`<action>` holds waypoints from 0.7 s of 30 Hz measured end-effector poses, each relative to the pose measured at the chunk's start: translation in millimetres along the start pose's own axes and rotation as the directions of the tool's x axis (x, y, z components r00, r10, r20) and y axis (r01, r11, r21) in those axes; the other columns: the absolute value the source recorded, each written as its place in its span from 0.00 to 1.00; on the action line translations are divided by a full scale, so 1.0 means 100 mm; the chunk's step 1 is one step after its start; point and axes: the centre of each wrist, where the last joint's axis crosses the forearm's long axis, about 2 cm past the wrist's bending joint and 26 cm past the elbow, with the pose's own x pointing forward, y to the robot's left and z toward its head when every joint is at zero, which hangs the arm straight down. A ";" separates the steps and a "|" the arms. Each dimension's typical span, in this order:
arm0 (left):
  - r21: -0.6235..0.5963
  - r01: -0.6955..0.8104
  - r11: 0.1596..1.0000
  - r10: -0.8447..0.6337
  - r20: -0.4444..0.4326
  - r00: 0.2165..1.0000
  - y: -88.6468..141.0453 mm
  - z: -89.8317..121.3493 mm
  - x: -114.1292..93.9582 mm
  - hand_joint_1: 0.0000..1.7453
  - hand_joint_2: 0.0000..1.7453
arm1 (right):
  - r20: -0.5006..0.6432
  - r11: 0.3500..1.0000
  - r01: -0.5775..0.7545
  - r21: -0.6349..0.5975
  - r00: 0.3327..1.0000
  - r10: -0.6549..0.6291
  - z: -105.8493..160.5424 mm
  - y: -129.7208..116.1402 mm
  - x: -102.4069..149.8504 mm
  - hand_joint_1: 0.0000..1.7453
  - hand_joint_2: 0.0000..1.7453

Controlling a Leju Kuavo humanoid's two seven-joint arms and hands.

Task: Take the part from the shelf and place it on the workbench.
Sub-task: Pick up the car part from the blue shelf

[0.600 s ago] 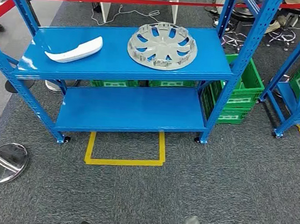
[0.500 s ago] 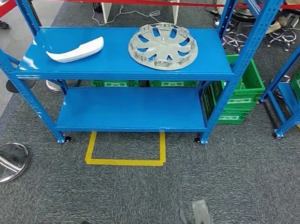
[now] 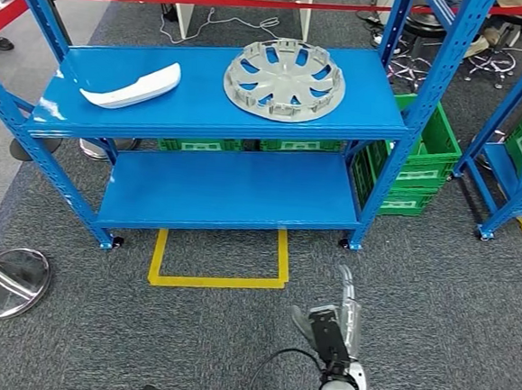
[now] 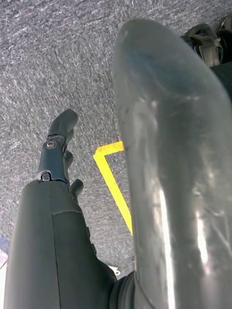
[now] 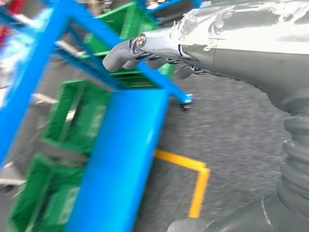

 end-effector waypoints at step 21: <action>0.004 0.001 1.000 -0.001 -0.004 1.000 0.00 0.00 0.00 0.00 0.00 | 0.434 0.985 0.172 -0.019 0.889 -0.147 0.02 0.07 0.98 0.00 1.00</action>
